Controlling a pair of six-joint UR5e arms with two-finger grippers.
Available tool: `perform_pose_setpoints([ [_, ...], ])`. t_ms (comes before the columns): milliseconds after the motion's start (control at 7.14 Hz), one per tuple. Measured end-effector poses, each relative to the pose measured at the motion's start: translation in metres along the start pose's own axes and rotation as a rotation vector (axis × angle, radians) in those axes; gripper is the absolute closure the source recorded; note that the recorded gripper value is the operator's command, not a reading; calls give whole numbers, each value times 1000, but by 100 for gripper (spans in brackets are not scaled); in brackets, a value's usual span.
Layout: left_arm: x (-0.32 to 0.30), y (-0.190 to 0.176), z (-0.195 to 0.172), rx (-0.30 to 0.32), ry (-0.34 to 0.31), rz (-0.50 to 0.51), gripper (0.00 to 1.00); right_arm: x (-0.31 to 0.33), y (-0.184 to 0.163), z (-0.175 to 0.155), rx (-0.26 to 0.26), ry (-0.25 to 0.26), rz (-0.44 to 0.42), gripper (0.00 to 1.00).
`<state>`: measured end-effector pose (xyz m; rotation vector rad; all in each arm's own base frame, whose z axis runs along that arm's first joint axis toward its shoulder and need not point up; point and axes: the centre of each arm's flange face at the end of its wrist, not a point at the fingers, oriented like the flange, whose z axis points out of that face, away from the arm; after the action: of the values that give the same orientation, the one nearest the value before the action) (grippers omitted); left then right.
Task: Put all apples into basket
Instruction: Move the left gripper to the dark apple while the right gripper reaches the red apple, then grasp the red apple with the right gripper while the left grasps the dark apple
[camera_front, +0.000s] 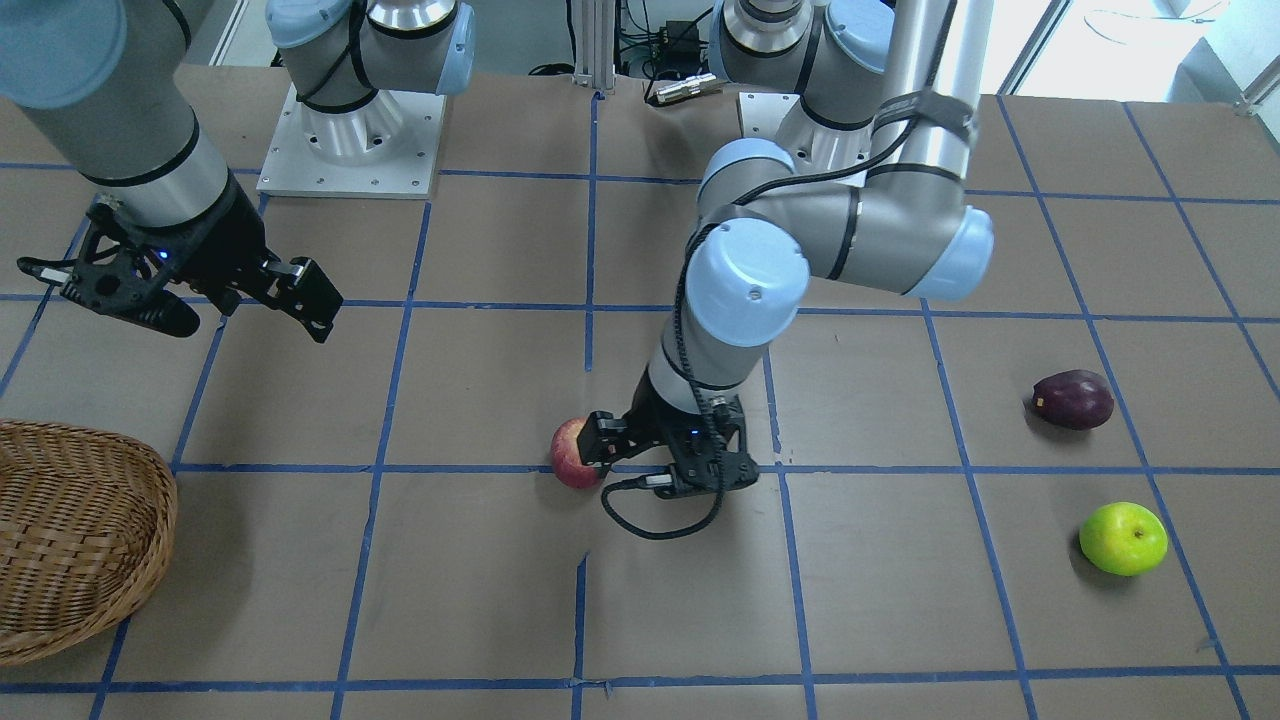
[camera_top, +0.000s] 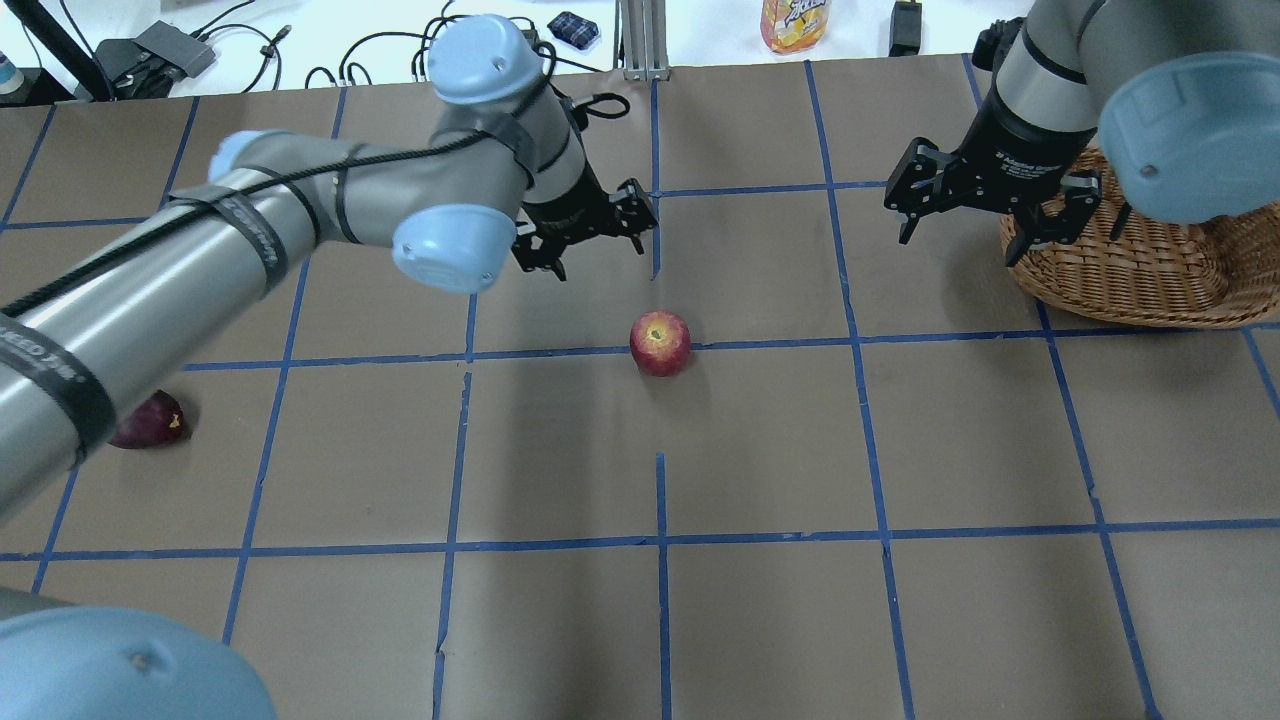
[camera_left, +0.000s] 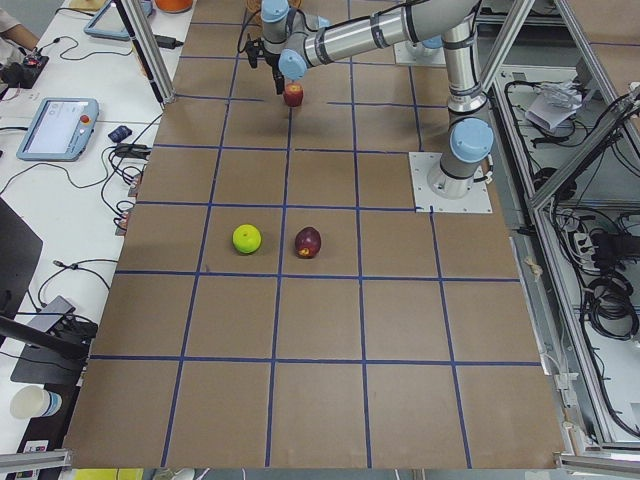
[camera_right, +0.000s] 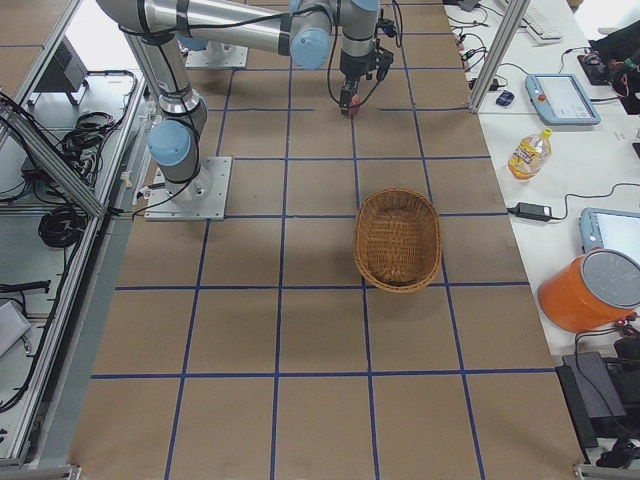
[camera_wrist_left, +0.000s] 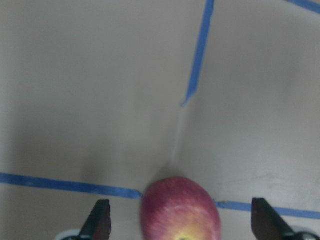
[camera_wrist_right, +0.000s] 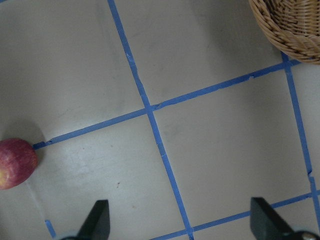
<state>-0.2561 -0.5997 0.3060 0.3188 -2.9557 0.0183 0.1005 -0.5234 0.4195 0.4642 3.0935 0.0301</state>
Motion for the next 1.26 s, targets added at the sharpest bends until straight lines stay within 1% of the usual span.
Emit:
perform_pose_setpoints([
  [140, -55, -21, -29, -35, -78, 8, 0, -14, -4, 10, 9, -2, -25, 0],
  [280, -124, -35, -45, -73, -161, 30, 0, -38, -3, 22, 17, -4, -62, 0],
  [420, -206, -45, -48, -128, -192, 72, 0, -64, 2, 33, 15, -3, -86, 0],
  [560, -295, -49, -46, -166, -175, 136, 0, -90, 7, 45, 13, -3, -96, 0],
  [700, -376, -49, -46, -174, -148, 188, 0, -121, 12, 61, 24, -8, -116, 0],
  [840, -439, -43, -46, -180, -128, 213, 0, -158, 15, 84, 46, -19, -136, 0],
  [980, -481, -36, -40, -197, -109, 235, 0, -187, 17, 109, 56, -30, -152, 0],
  [1120, -508, -27, -27, -222, -86, 252, 0, -208, 20, 129, 39, -45, -158, 0],
  [1260, -524, -20, -12, -244, -71, 254, 0, -221, 24, 143, 13, -65, -155, 0],
])
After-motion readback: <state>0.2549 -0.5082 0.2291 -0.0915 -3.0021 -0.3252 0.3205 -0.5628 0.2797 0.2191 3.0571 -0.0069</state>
